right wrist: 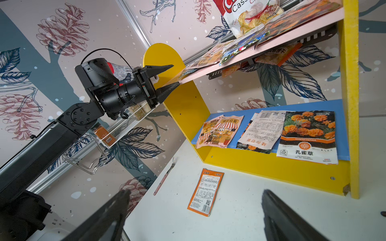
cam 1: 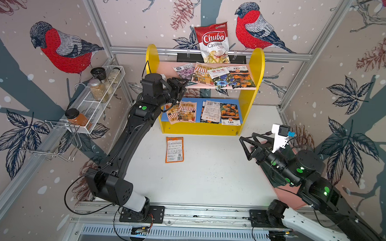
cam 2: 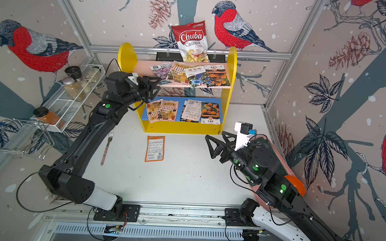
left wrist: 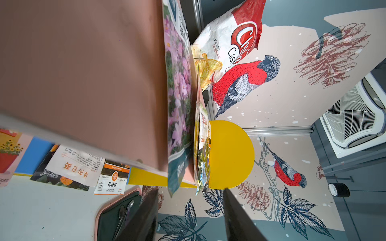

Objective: Take the seed bag off the shelf
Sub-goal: Pick up the seed packet from the shelf, then place the seed packet at the center of the board.

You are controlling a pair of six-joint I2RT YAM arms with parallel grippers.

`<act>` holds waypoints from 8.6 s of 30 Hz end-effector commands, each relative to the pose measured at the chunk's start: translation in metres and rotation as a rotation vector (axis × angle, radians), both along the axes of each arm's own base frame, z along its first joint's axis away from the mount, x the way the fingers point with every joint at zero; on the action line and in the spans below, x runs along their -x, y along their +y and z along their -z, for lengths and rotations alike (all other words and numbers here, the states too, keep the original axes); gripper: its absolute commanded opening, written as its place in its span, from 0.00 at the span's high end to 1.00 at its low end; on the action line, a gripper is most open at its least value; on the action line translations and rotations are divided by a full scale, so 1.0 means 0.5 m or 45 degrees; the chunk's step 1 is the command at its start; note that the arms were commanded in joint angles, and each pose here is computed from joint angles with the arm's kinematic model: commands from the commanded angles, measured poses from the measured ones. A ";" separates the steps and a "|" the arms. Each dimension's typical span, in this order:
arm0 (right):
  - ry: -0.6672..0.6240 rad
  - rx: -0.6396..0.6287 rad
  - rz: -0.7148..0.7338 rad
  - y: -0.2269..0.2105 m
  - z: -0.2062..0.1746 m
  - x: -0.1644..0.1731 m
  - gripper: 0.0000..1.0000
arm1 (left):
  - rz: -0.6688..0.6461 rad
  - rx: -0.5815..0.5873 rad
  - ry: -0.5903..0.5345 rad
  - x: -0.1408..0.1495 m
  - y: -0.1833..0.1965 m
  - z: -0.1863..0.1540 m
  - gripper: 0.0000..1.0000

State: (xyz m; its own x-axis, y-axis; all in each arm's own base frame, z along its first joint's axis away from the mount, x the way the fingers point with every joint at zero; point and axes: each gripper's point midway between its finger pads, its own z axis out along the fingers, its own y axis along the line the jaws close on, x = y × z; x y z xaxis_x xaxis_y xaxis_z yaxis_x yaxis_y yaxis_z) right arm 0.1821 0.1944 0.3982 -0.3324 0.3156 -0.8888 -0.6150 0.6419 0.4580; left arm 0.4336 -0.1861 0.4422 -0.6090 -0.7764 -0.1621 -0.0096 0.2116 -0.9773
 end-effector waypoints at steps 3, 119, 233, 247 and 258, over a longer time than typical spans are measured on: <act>-0.011 -0.021 0.021 -0.007 -0.009 -0.001 0.00 | -0.017 -0.009 -0.064 -0.010 -0.002 -0.027 0.52; 0.408 -0.495 -0.471 0.427 -0.078 -0.389 0.33 | -0.025 -0.296 -0.007 0.052 0.119 0.051 1.00; 0.512 -0.286 -0.060 0.297 0.208 -0.059 1.00 | 0.275 -1.078 -0.630 0.381 0.144 -0.018 0.03; 0.688 -0.329 -0.043 0.330 0.391 -0.066 1.00 | 0.520 -1.102 -0.523 0.460 0.122 0.125 0.02; 0.783 -0.307 -0.066 0.367 0.496 -0.113 1.00 | 0.521 -1.089 -0.505 0.484 0.125 0.145 0.02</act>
State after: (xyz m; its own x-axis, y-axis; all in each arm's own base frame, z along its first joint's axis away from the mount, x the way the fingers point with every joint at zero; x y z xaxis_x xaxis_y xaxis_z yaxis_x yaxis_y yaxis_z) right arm 0.2379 0.3645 0.1348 -0.7700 0.4345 -0.4672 -0.1926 0.5398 0.8194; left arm 0.1936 -0.1232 0.3725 -0.5793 -0.0551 -0.8133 0.5082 0.7557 -0.4131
